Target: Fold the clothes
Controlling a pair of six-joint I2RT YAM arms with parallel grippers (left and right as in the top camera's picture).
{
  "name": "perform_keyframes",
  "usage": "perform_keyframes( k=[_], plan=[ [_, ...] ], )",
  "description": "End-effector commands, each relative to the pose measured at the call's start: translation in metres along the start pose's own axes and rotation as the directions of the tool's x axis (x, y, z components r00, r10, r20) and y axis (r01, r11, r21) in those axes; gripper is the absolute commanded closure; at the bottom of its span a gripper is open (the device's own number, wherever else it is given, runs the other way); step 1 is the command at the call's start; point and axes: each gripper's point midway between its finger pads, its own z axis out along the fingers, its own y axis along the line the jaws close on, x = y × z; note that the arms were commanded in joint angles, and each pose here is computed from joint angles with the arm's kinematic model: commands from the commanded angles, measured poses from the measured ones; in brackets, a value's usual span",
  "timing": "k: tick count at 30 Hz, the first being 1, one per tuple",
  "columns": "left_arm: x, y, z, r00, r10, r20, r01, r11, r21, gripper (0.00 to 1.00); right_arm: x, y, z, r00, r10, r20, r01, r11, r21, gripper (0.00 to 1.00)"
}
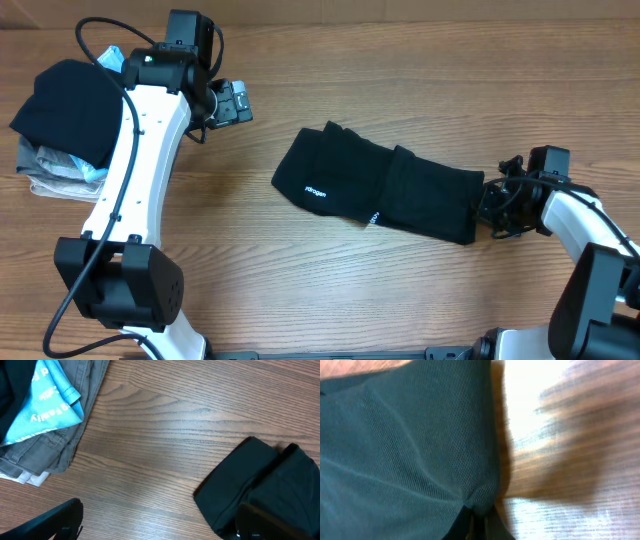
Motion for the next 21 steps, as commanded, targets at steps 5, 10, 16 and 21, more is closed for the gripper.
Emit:
perform_keyframes(
  k=[5,10,16,21],
  plan=[
    [0.001,0.002,0.006,1.0,0.017,-0.01,-0.017,1.0,-0.018,0.0,-0.05,-0.011,-0.073,0.992,0.11,0.059,-0.112,0.993,0.035,0.96],
    [0.001,0.002,0.006,1.0,0.017,-0.01,-0.017,1.0,-0.018,0.0,-0.072,-0.011,-0.134,0.984,0.148,0.102,-0.155,0.986,0.066,0.96],
    [0.001,0.002,0.006,1.0,0.017,-0.01,-0.018,1.0,-0.018,0.0,-0.071,0.014,-0.175,0.987,0.134,0.086,-0.139,0.988,0.064,0.96],
    [0.001,0.002,0.006,1.0,0.017,-0.01,-0.018,1.0,-0.017,0.0,-0.058,0.046,-0.176,0.997,0.066,0.027,-0.068,0.997,0.044,0.96]
  ],
)
